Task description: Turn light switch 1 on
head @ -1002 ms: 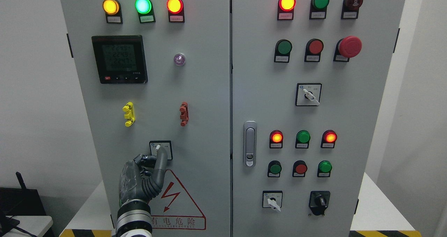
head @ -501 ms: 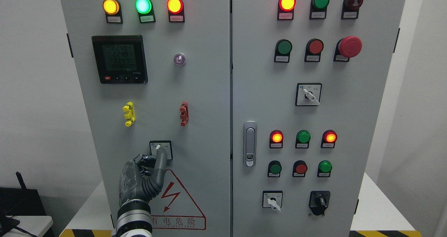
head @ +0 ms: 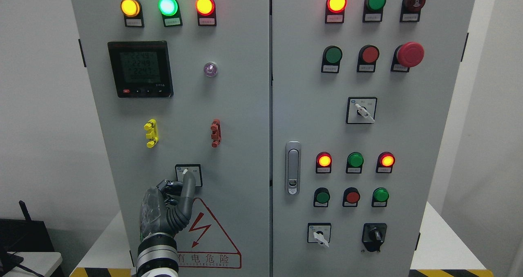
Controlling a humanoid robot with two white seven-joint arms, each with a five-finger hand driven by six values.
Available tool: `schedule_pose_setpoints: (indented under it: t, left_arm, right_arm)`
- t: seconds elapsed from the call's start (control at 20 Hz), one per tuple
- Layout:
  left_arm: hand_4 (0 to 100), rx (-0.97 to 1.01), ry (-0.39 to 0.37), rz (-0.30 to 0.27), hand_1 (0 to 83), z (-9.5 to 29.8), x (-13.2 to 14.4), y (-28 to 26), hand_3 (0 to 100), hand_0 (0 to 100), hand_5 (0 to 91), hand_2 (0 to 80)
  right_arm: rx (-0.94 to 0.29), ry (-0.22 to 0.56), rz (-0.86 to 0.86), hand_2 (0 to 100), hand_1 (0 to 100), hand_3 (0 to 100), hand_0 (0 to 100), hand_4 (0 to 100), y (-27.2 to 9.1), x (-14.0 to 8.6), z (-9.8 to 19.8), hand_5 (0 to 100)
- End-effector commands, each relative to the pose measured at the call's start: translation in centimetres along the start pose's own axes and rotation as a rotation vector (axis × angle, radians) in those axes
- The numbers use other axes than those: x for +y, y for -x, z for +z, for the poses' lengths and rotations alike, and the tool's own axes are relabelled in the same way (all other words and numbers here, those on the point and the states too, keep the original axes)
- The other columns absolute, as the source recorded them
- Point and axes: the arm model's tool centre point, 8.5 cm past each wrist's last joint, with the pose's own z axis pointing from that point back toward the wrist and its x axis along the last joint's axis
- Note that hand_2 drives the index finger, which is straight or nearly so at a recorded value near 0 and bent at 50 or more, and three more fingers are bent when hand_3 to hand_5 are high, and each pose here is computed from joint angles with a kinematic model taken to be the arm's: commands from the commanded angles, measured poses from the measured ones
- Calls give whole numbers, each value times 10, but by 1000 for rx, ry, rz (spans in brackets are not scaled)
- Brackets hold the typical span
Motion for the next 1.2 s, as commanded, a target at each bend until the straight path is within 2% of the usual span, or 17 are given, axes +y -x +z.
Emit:
schedule_pose_setpoints:
  t: [0.0,1.15]
  left_arm:
    - [815,-4,3,-1,260,1,-2,-1,708,446,866,434]
    - [828,-5,3,-1,198,1,-1,-1,732,564,866,438]
  right_arm:
    - [1,-2,-8,0,389,0,120,0,1,1,0,0]
    - [2,-2,-8,0,389,0,120,0,1,1,0,0]
